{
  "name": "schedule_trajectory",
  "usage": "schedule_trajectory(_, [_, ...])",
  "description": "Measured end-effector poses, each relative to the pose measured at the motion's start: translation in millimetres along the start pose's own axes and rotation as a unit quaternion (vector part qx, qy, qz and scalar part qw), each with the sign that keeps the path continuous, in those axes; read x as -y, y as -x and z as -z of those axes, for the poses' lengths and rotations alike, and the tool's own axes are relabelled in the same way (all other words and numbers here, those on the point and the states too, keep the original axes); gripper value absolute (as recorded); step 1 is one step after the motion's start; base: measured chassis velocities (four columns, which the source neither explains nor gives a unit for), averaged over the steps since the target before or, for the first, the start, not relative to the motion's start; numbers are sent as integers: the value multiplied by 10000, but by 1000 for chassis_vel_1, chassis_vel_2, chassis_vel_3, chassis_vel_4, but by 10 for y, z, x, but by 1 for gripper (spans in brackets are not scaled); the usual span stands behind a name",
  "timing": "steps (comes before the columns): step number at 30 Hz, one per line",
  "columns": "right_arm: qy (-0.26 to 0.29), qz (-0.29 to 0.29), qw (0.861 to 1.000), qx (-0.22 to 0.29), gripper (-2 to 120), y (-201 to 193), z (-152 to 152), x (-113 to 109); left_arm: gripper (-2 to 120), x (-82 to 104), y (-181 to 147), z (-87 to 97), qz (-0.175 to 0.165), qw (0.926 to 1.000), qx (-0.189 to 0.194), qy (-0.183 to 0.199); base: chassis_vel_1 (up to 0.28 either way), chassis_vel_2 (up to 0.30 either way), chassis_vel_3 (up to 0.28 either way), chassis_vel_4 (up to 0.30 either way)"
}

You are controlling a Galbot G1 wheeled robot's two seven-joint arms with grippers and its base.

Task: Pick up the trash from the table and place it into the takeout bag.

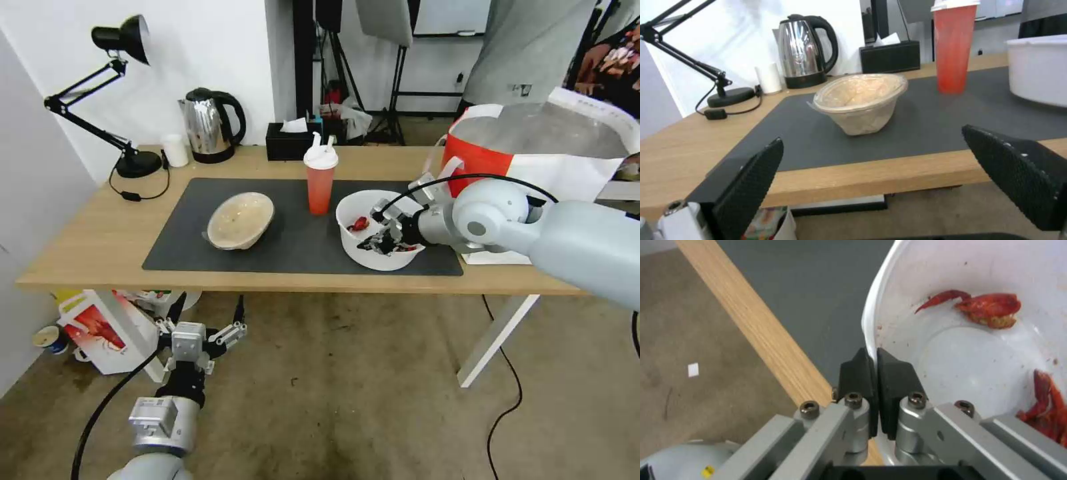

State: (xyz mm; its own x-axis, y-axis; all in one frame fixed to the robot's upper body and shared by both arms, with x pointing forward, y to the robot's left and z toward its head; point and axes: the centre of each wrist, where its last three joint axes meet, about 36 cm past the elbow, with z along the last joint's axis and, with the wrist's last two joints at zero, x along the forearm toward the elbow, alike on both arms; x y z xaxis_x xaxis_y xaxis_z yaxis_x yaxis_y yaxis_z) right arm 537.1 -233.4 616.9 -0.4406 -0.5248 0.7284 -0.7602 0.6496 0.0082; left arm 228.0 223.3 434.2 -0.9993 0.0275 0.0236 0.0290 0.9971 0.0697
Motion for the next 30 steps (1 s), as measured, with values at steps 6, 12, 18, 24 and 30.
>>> schedule_trajectory(6, [-124, 48, 9998, 166, 0, -122, -11, -31, 100, 0, 0, 0, 0, 10000, 0, 0, 0, 0, 0, 0])
schedule_trajectory(12, [-357, -40, 9990, 248, 0, -264, -25, 25, 100, 0, 0, 0, 0, 10000, 0, 0, 0, 0, 0, 0])
schedule_trajectory(18, [-418, -89, 9982, 411, 0, -409, 37, 79, 100, 0, 0, 0, 0, 10000, 0, 0, 0, 0, 0, 0])
schedule_trajectory(24, [-622, -127, 9965, 551, 0, -564, 169, 105, 100, 0, 0, 0, 0, 10000, 0, 0, 0, 0, 0, 0])
schedule_trajectory(30, [-807, -140, 9947, 616, 0, -636, 275, 99, 100, 0, 0, 0, 0, 10000, 0, 0, 0, 0, 0, 0])
